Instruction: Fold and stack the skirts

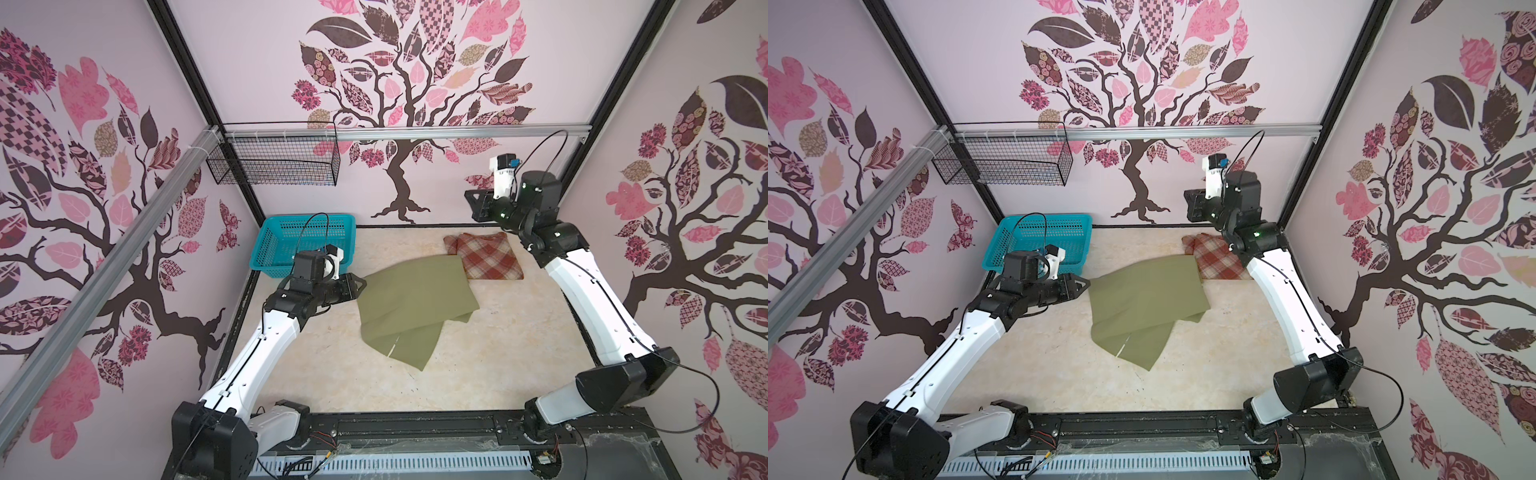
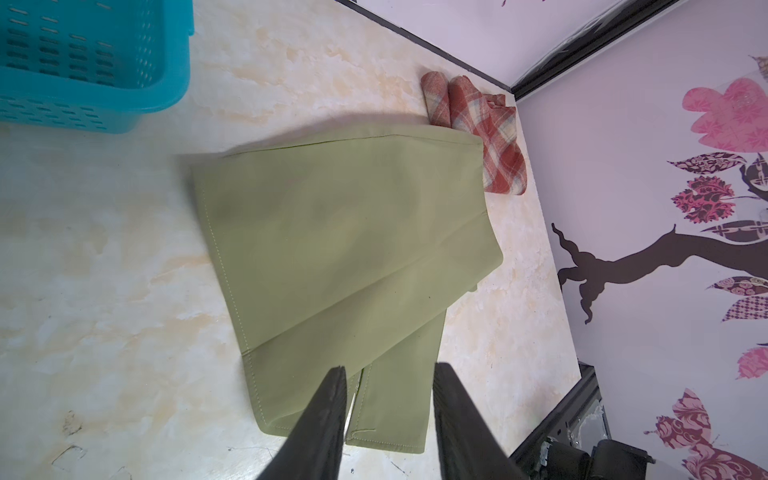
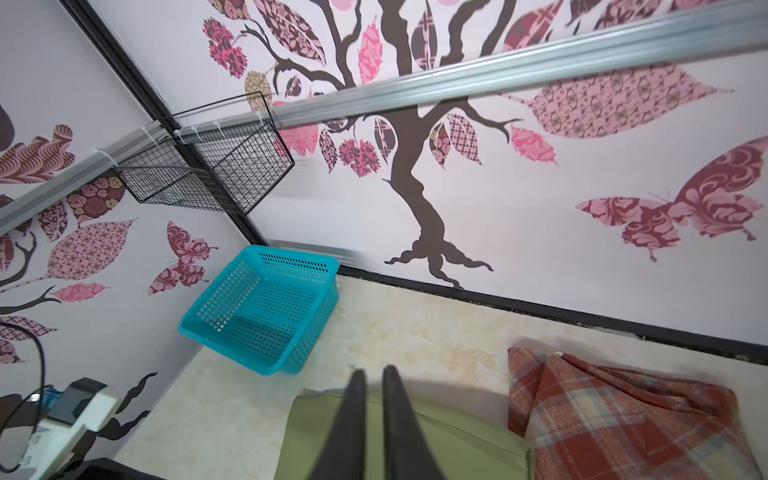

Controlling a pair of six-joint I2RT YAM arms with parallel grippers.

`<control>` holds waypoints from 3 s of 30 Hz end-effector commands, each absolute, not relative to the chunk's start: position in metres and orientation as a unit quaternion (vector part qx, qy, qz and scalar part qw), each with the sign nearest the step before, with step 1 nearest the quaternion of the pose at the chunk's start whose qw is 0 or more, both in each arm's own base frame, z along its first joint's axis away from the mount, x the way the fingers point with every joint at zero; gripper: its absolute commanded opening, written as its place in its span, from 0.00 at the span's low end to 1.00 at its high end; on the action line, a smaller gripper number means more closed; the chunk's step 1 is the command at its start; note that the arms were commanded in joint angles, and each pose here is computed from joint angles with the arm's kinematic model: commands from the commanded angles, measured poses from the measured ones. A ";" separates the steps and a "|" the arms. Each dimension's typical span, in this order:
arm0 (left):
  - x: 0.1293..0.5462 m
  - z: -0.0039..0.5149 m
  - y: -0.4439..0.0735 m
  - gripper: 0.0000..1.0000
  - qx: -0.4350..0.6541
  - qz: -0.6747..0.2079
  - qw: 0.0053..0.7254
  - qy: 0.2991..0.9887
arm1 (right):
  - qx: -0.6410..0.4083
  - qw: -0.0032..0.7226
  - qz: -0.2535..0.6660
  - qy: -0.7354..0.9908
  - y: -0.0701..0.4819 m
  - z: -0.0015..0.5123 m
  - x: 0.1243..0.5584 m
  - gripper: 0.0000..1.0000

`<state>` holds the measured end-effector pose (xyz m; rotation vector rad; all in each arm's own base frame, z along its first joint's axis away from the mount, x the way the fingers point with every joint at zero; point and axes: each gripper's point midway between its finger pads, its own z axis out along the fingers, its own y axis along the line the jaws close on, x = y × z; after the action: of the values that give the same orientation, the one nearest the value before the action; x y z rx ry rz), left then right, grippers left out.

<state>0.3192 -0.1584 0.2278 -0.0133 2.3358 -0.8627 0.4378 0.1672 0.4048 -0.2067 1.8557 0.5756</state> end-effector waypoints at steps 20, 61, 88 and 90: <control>0.313 0.211 -0.156 0.38 -0.014 -0.324 0.298 0.898 | 0.033 0.410 0.214 0.886 0.111 0.141 0.520 0.66; 0.312 0.192 -0.160 0.36 -0.028 -0.333 0.272 0.902 | 0.033 0.368 0.258 0.893 0.130 0.111 0.525 0.00; 0.321 0.244 -0.147 0.36 -0.046 -0.319 0.343 0.882 | -0.145 0.543 0.247 0.789 0.258 0.405 0.440 0.00; 0.316 0.237 -0.142 0.36 -0.054 -0.306 0.341 0.887 | -0.145 0.543 0.248 0.789 0.278 0.367 0.416 0.00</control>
<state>0.3228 -0.1500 0.2417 -0.1218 2.2998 -0.8442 0.4298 0.2647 0.4208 -0.3539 1.8168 0.6612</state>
